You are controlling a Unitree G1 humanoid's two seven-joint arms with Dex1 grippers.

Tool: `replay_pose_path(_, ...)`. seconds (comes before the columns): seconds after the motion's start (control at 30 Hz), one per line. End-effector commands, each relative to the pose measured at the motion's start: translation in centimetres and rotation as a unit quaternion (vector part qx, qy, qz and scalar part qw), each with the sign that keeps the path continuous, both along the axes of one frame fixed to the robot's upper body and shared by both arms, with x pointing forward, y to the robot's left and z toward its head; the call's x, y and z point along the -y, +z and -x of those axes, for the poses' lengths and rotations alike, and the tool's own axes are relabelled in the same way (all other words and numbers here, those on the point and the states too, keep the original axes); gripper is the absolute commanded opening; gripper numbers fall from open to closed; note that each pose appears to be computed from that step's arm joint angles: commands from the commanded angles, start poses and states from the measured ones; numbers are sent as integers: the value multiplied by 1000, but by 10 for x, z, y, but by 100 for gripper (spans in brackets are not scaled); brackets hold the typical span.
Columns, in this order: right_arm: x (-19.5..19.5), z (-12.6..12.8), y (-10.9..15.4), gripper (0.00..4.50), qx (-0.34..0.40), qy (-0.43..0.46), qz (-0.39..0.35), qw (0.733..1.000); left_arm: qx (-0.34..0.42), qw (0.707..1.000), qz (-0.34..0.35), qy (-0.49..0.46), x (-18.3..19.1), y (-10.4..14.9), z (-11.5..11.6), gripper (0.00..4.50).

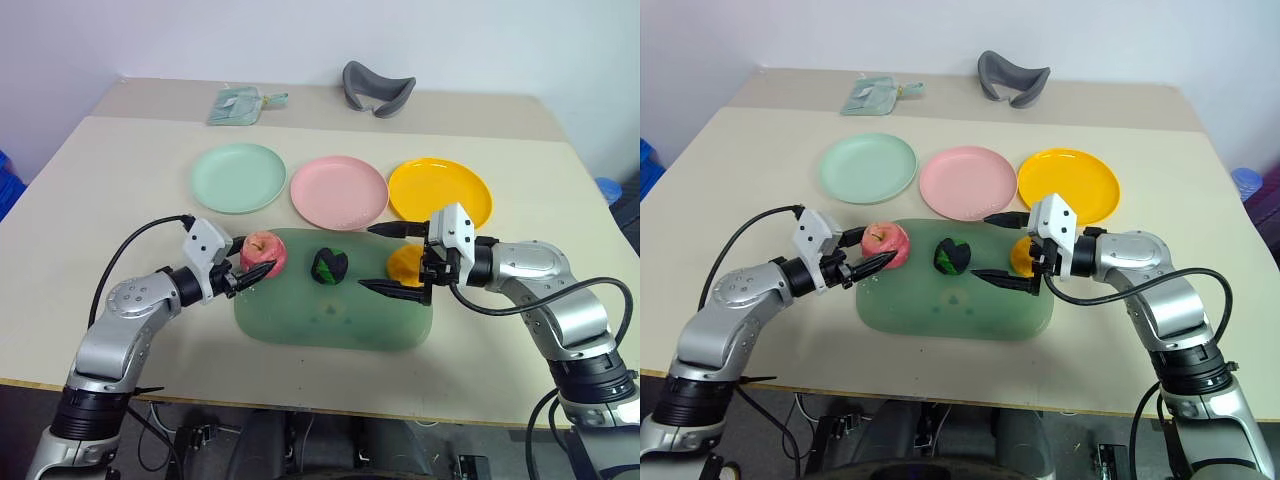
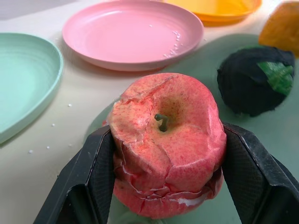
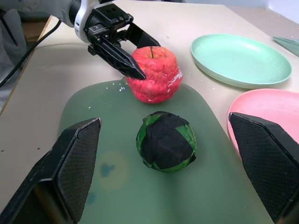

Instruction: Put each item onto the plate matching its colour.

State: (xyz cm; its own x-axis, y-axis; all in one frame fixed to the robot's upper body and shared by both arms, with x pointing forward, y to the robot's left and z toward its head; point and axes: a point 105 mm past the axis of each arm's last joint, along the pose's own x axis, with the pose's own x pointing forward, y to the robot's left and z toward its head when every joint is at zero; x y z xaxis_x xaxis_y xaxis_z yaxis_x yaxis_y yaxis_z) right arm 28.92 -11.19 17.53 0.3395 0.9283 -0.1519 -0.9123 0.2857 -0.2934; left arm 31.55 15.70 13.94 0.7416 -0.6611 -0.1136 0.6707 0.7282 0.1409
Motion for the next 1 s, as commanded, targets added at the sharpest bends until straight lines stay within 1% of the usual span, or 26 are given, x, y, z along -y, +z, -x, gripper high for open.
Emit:
replay_pose_path(0.03,3,-11,18,450,42,-39,-22,998,76,993,73,56,-8,61,-25,263)
replay_pose_path(0.1,7,-19,19,450,51,-67,-28,996,84,989,101,70,-2,78,-41,263)
replay_pose_path(0.17,9,-24,20,450,56,-85,-34,994,84,988,99,87,3,84,-56,263)
replay_pose_path(0.2,10,-26,20,450,58,-91,-34,994,63,989,104,88,10,81,-64,263)
replay_pose_path(0.23,11,-28,21,450,64,-98,-33,993,40,991,95,81,20,74,-72,263)
replay_pose_path(0.3,12,-32,21,450,72,-113,-33,990,51,992,69,91,39,71,-92,263)
replay_pose_path(0.37,12,-33,22,450,77,-118,-34,989,45,993,81,79,59,72,-105,263)
replay_pose_path(0.47,12,-34,24,450,84,-125,-34,988,30,993,82,76,77,68,-119,263)
replay_pose_path(0.57,13,-34,25,450,89,-136,-35,986,28,995,59,79,96,62,-134,263)
replay_pose_path(0.73,13,-34,25,450,94,-147,-36,984,34,995,21,95,105,55,-148,263)
replay_pose_path(0.8,16,-35,24,450,96,-158,-36,982,36,994,10,106,108,52,-151,362)
replay_pose_path(0.83,17,-35,24,450,97,-161,-36,981,36,994,10,108,110,52,-152,395)
replay_pose_path(0.87,19,-34,23,450,97,-166,-35,981,34,994,17,103,115,52,-151,444)
replay_pose_path(1.0,21,-34,22,450,97,-171,-34,980,39,995,37,86,123,56,-149,448)
